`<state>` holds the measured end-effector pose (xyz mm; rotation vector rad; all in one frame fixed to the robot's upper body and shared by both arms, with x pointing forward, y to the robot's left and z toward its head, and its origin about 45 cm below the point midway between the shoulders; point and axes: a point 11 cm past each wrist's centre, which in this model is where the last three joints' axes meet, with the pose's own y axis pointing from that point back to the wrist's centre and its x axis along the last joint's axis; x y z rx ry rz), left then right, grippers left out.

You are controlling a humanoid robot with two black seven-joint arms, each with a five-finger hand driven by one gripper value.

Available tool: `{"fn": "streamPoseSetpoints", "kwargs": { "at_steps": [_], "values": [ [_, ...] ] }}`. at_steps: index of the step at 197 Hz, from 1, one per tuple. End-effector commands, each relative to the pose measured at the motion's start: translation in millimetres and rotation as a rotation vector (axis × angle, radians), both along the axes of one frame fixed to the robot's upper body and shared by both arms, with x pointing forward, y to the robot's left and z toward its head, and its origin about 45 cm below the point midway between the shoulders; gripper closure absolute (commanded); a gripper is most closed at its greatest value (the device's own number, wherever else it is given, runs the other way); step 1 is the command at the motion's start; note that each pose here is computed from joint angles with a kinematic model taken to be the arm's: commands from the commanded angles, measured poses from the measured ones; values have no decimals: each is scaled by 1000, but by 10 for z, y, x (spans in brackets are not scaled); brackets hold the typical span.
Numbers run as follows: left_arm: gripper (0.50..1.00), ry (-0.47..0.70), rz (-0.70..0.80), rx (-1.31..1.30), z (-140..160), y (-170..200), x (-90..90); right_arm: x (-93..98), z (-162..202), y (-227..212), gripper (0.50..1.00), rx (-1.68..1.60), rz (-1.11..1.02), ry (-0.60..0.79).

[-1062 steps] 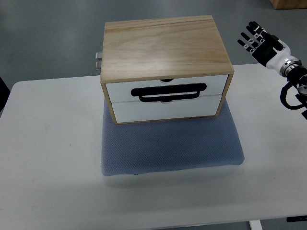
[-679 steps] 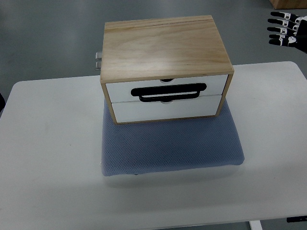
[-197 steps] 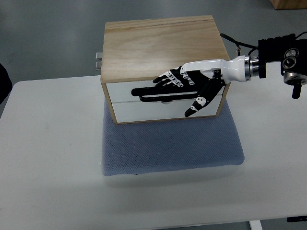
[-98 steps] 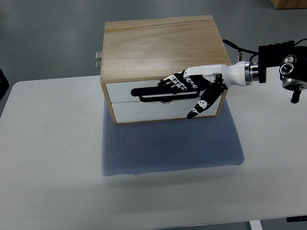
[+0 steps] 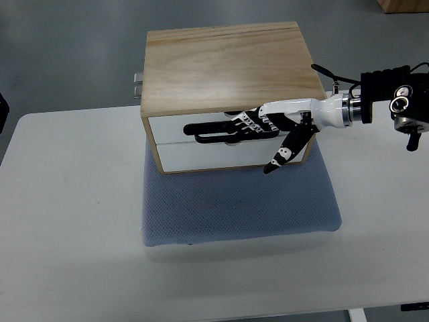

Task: Open wood drawer with right hand
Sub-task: 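Curl the right hand's fingers around the upper drawer's black handle, then pull the upper drawer toward the robot with the right hand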

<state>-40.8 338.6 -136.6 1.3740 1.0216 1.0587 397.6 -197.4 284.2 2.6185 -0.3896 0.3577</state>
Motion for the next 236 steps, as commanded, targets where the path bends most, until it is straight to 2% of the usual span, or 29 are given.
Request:
{"fn": "streamPoseSetpoints", "kwargs": {
  "at_steps": [1, 89, 165, 236],
  "values": [
    [500, 0, 0, 0, 0, 0, 0, -30, -1, 26, 556, -1, 18, 7],
    [500, 0, 0, 0, 0, 0, 0, -240, 44, 140, 556, 17, 96, 46],
    [500, 0, 0, 0, 0, 0, 0, -527, -5, 172, 556, 20, 151, 89],
    [500, 0, 0, 0, 0, 0, 0, -635, 0, 142, 556, 24, 164, 106]
  ]
}}
